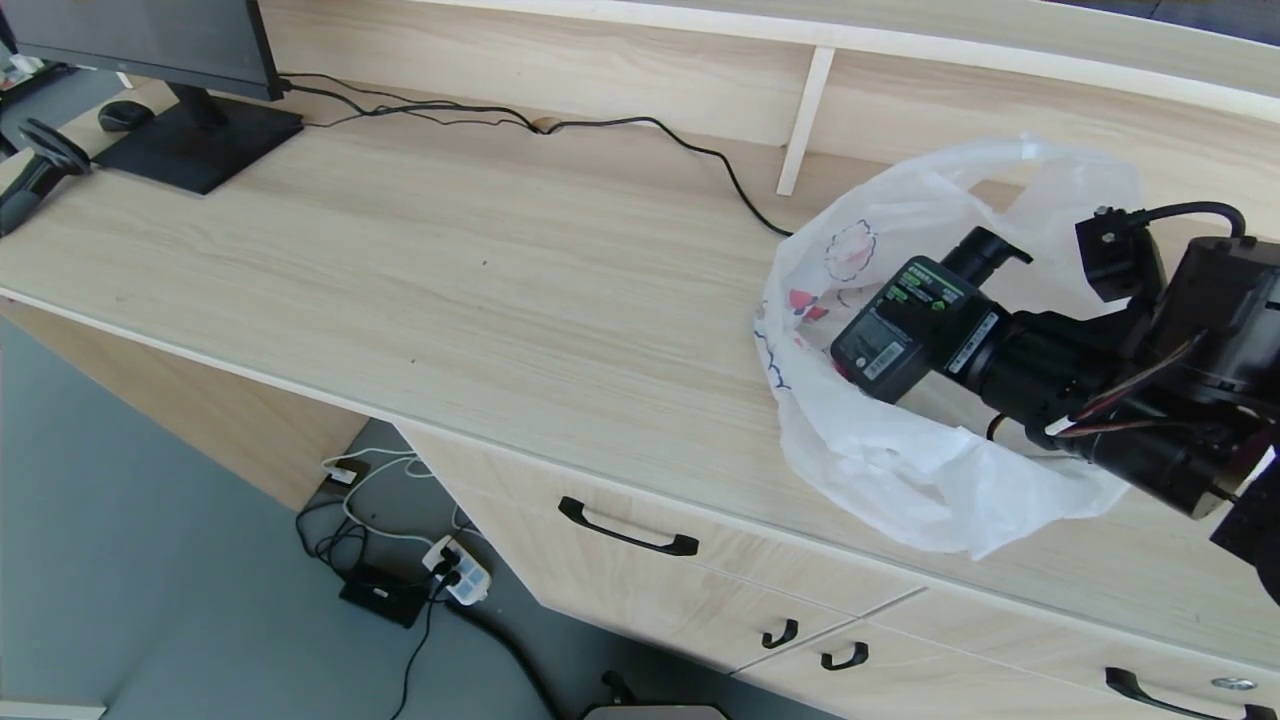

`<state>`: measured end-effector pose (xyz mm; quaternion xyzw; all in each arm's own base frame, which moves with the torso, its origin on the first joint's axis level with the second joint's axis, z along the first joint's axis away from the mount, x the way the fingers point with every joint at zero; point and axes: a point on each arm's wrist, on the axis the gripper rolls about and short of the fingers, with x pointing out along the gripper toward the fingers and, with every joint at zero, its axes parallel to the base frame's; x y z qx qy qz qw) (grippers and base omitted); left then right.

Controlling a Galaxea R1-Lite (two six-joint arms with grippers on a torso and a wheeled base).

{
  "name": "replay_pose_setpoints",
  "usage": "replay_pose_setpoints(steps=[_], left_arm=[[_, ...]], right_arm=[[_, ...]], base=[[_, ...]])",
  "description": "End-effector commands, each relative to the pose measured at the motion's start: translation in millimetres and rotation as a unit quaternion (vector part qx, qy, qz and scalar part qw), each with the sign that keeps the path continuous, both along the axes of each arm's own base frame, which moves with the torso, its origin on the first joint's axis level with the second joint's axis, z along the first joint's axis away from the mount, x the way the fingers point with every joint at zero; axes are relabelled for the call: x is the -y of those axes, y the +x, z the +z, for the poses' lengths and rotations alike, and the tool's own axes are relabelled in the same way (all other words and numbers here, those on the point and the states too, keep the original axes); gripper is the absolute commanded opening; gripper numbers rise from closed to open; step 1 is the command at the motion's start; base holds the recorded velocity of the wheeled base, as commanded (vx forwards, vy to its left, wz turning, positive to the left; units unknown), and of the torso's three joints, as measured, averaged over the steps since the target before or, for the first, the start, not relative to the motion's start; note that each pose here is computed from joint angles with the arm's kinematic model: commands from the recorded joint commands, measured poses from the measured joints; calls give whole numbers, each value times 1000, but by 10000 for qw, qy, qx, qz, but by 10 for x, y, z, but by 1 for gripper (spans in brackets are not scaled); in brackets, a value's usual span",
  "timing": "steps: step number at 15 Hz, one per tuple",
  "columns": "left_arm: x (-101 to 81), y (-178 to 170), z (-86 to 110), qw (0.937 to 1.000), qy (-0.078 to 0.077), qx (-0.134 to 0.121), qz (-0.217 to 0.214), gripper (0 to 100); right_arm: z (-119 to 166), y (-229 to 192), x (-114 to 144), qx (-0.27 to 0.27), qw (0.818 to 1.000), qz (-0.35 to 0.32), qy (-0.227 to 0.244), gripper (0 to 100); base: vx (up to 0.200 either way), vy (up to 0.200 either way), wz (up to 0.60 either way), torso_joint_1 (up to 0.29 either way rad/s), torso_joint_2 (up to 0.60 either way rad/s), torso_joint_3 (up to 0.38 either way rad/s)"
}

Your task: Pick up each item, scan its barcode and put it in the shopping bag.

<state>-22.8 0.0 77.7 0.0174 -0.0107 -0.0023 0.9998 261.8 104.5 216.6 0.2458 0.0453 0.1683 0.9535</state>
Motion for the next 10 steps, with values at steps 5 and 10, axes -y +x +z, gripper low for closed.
replay_pose_setpoints(steps=[5, 10], left_arm=[[0, 0, 0, 10000, 2, 1, 1, 100], [0, 1, 1, 10000, 10, -7, 2, 100]], right_arm=[[-114, 65, -16, -30, 9989, 90, -458, 0], [-92, 46, 20, 22, 9989, 43, -471, 100]], base=[[0, 0, 0, 0, 0, 0], [0, 0, 0, 0, 0, 0]])
